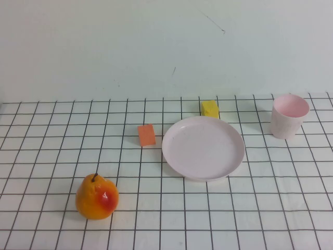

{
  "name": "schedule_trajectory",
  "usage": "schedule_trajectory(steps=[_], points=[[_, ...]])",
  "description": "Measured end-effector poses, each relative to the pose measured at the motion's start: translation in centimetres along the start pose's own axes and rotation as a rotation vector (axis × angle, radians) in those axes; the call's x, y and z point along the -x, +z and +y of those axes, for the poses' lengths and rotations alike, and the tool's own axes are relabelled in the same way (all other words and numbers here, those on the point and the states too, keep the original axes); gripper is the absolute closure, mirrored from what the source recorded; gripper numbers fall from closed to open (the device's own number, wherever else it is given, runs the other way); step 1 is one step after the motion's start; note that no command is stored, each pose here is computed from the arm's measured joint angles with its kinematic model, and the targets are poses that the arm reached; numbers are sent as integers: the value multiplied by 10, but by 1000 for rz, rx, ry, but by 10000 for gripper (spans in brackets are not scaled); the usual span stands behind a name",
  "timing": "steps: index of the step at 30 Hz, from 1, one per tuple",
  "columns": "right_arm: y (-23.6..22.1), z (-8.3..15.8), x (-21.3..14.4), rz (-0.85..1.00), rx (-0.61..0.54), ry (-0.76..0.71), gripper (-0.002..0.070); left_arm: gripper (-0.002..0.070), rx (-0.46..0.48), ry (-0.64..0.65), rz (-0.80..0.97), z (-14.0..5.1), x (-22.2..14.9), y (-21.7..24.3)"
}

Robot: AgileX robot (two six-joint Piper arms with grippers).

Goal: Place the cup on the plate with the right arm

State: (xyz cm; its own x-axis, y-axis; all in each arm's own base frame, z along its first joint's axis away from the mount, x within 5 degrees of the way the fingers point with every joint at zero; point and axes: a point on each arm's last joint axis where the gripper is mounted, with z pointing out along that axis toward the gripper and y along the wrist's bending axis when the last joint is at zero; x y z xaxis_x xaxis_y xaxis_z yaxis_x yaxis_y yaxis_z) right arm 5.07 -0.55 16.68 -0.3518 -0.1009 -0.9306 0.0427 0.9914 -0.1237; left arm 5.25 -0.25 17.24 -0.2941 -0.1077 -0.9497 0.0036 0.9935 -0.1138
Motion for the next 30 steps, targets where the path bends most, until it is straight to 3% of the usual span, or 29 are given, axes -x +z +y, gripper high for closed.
schedule_trajectory(steps=[11, 16, 24, 30], points=[[0, 0, 0, 0, -2, -7, 678, 678, 0, 0, 0, 0, 0, 0], [0, -5, 0, 6, -55, -139, 678, 678, 0, 0, 0, 0, 0, 0], [0, -7, 0, 7, -80, -208, 678, 678, 0, 0, 0, 0, 0, 0], [-3, -4, 22, -241, -77, -219, 678, 678, 0, 0, 0, 0, 0, 0]])
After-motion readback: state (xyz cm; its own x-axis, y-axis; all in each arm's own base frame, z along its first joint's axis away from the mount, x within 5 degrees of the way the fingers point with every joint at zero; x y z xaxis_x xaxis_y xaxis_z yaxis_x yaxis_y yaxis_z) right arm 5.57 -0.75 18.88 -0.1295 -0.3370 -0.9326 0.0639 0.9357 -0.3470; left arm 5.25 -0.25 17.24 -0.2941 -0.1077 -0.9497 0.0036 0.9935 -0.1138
